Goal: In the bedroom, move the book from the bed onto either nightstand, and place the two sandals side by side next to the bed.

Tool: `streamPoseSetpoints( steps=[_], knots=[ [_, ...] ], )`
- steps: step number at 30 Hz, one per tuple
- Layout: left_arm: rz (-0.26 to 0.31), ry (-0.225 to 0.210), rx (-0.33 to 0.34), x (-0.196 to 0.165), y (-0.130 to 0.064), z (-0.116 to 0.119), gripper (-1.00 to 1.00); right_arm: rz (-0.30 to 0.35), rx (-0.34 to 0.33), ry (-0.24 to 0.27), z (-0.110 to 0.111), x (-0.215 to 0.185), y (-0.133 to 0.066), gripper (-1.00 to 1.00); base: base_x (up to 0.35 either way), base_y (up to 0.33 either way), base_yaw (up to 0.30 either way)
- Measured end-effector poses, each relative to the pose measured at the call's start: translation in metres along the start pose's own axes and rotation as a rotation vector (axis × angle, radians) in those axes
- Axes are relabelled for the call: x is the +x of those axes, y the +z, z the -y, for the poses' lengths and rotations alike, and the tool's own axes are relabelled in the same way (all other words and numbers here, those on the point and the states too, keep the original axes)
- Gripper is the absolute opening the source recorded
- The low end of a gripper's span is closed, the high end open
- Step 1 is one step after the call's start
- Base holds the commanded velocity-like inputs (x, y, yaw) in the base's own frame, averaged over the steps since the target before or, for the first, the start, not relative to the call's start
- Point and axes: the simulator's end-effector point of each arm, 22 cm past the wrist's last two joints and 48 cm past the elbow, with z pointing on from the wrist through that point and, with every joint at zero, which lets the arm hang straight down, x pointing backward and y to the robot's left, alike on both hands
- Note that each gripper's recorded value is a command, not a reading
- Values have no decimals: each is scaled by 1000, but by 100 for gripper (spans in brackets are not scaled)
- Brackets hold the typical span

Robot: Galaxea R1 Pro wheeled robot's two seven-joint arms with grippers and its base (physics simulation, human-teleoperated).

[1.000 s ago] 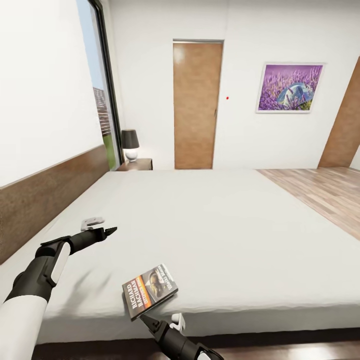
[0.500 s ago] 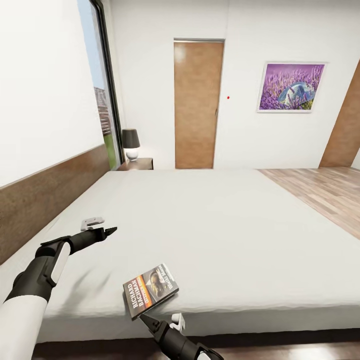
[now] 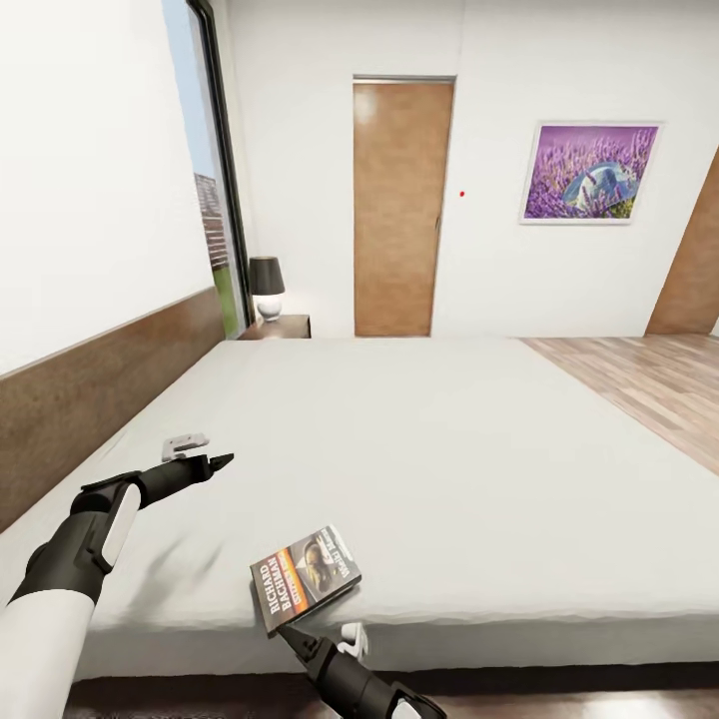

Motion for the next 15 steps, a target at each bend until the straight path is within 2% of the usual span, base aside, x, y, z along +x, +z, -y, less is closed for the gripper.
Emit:
streamPoseSetpoints(
  steps=[5,15],
  knots=[
    [-2,-1,0,1,1,0,100,0,-3,0,-1,0,1,100,0,0,116],
    [-3,-1,-1,1,1,-1,100,0,-3,1,-1,0,1,100,0,0,31]
  ],
)
